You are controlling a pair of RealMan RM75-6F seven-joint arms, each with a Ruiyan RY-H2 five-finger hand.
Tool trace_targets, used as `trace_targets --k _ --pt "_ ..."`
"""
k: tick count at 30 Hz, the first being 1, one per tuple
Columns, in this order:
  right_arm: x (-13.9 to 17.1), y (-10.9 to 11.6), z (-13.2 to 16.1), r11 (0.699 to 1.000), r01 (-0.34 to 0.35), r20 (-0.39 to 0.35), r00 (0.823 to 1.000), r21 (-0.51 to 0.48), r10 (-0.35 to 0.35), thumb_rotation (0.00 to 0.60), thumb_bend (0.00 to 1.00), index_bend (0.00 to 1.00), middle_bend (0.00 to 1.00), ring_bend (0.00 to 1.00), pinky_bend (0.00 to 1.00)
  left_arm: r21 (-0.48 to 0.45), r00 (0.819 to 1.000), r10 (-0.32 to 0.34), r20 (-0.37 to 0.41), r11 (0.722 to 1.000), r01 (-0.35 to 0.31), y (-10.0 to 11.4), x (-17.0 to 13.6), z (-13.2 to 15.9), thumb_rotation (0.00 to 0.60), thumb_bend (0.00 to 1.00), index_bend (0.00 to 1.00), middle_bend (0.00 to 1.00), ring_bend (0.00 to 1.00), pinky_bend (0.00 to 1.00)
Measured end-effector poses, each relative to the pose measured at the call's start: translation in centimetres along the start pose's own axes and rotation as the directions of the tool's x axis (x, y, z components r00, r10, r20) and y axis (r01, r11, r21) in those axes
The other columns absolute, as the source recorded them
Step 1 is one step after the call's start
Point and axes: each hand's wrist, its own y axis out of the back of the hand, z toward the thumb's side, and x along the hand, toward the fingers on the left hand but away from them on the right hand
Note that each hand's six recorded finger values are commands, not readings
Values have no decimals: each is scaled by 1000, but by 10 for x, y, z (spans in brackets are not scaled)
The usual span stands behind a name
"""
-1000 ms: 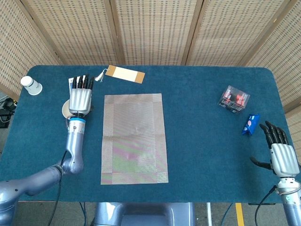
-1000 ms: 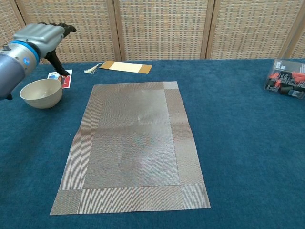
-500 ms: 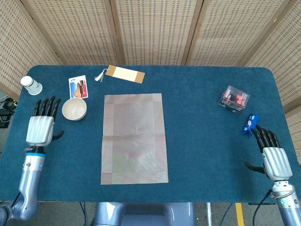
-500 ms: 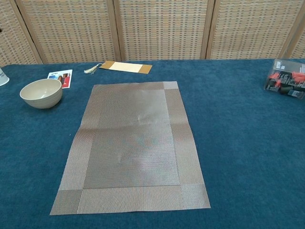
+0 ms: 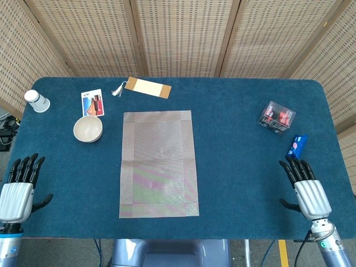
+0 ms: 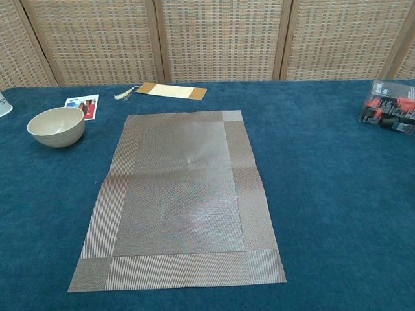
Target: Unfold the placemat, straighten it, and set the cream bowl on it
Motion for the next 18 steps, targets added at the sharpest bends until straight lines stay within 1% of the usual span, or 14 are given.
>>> trace_targets --k 3,6,10,15,18 --pt "3 -4 11 1000 -6 -43 999 -3 6 600 48 113 0 0 0 -5 1000 2 -3 1000 -2 3 -1 -2 600 133 0 0 0 0" --pt "3 -9 23 999 -31 -102 994 -9 30 600 47 141 0 0 0 -16 1000 8 -15 1000 -8 5 -1 -4 600 133 0 0 0 0" --pt "-6 -19 50 997 -71 -197 978 -15 67 600 47 167 0 0 0 -19 999 15 -33 1000 -16 6 2 -6 600 133 0 0 0 0" --pt "-11 -40 86 990 -136 -271 955 -45 119 600 53 173 0 0 0 4 999 -7 -38 1000 8 0 4 -6 600 133 0 0 0 0" --pt "-16 -57 108 982 -176 -305 941 -72 146 600 60 173 0 0 0 -1 999 -1 -40 1000 1 2 3 -6 600 134 0 0 0 0"
